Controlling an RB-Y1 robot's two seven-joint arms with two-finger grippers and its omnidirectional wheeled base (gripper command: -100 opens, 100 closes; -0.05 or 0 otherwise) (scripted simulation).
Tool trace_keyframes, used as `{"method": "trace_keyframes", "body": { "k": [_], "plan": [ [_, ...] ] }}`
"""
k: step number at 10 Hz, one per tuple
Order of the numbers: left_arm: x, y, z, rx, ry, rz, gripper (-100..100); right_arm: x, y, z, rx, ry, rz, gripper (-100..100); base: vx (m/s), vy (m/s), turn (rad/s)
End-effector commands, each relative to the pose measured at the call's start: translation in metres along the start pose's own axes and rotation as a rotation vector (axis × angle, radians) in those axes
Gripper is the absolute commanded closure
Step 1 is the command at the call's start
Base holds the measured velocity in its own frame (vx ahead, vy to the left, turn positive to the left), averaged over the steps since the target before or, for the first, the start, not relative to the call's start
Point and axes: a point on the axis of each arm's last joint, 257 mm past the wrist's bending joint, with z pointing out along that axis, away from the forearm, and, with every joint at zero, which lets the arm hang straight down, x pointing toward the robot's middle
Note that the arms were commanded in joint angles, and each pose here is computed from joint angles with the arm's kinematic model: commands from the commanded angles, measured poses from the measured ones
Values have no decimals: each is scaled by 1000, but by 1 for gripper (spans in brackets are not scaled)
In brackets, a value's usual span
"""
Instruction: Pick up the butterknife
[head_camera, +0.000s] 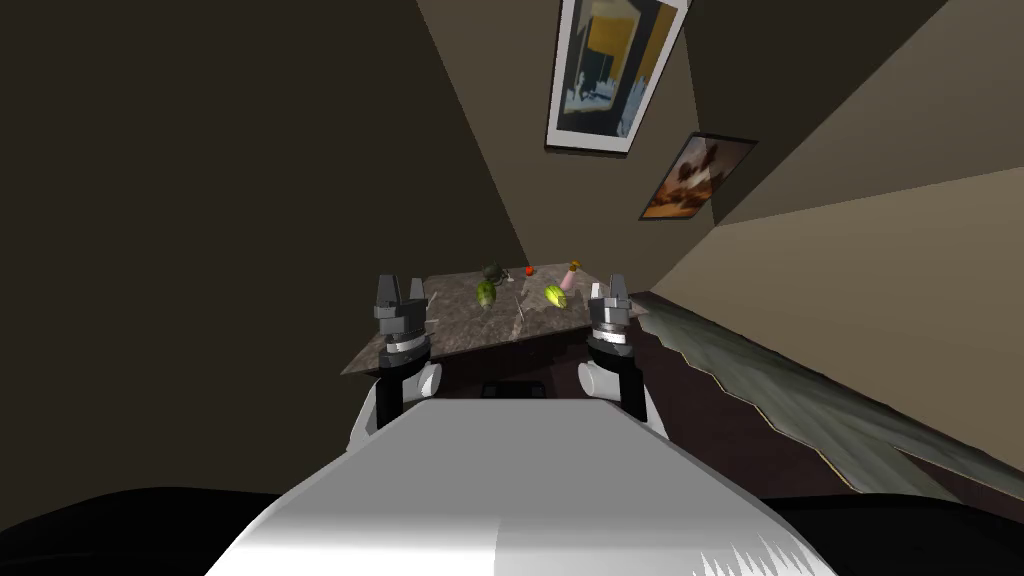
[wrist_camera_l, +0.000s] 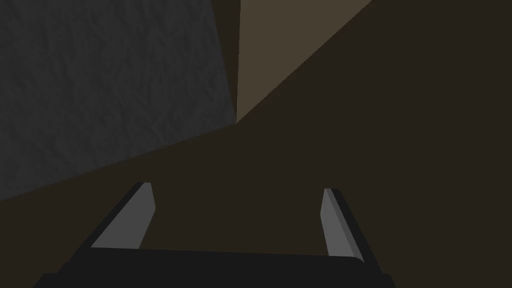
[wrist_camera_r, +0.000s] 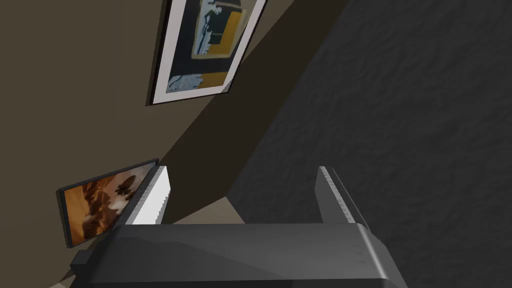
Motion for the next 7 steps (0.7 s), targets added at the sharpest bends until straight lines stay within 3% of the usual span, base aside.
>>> {"method": "trace_keyframes", "body": {
  "k": [1, 7],
  "plan": [
    [0, 0, 0, 0, 0, 0, 0, 5, -1, 1, -1, 29, -17, -100, -58, -30, 33],
    [0, 0, 0, 0, 0, 0, 0, 33, -22, 6, 22, 189, -124, -100, -93, -53, 98]
  ]
}}
